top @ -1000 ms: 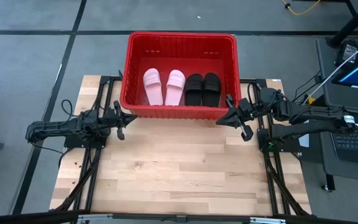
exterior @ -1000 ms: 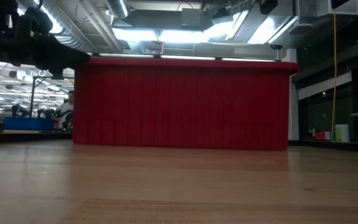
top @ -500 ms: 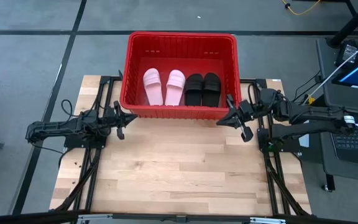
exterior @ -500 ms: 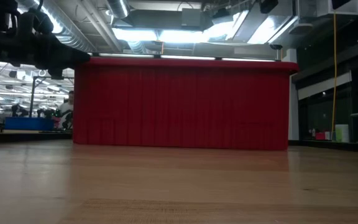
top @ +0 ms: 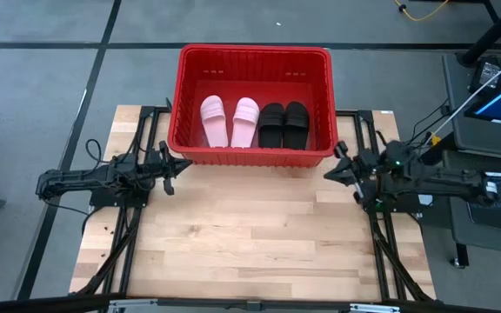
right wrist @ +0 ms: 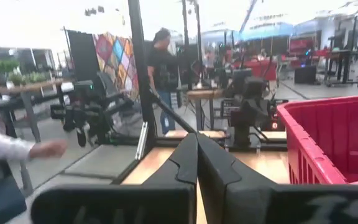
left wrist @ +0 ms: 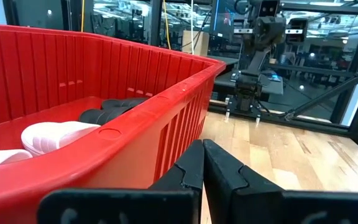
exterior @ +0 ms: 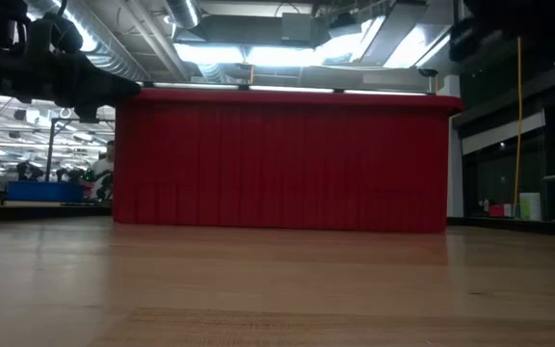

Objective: Pick and place slides into bin
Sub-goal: Return to Home Position

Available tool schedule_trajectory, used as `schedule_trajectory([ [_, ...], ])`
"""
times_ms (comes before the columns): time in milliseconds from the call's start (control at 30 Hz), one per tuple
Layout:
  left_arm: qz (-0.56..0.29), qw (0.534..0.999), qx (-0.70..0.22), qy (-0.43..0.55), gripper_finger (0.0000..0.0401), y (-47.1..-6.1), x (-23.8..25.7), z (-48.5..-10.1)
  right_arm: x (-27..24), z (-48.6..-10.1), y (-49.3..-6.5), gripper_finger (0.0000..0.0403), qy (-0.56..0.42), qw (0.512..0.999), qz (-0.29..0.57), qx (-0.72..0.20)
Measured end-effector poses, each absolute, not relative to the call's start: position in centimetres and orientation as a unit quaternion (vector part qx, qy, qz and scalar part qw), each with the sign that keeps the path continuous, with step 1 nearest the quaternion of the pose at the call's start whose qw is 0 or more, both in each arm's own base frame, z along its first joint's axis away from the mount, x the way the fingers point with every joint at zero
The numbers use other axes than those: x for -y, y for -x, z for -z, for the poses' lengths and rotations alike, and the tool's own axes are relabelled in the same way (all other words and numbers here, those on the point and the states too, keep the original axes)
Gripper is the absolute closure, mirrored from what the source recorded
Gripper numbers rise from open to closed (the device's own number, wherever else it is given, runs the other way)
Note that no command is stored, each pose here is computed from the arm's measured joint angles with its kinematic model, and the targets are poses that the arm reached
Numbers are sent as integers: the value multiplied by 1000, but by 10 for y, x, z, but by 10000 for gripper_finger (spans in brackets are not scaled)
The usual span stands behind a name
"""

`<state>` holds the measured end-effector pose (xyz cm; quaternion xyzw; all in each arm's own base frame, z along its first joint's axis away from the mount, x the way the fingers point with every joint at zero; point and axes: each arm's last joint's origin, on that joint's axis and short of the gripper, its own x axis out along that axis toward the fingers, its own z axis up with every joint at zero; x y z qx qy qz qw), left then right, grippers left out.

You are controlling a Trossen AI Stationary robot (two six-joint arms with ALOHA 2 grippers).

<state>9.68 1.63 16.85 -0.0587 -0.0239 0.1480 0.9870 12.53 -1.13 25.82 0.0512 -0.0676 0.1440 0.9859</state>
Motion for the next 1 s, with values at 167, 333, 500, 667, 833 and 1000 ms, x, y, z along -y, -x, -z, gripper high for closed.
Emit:
schedule_trajectory([
  [167, -148, 987, 24, 59, 395, -97, -16, -169, 9, -235, -112, 394, -56, 985, -143, 75],
  [333, -148, 987, 24, 59, 394, -97, -16, -169, 7, -209, -106, 394, -67, 982, -158, 76],
  [500, -148, 987, 24, 59, 397, -97, -16, -168, 2, -193, -100, 394, -61, 966, -234, 90],
  [667, -148, 987, 24, 59, 394, -97, -16, -168, 1, -187, -99, 394, -71, 964, -246, 71],
  [833, -148, 987, 24, 59, 394, -97, -16, -168, 1, -186, -99, 394, -109, 961, -248, 57],
  [1000, -148, 987, 24, 59, 395, -97, -16, -168, 1, -184, -99, 394, -97, 963, -245, 52],
])
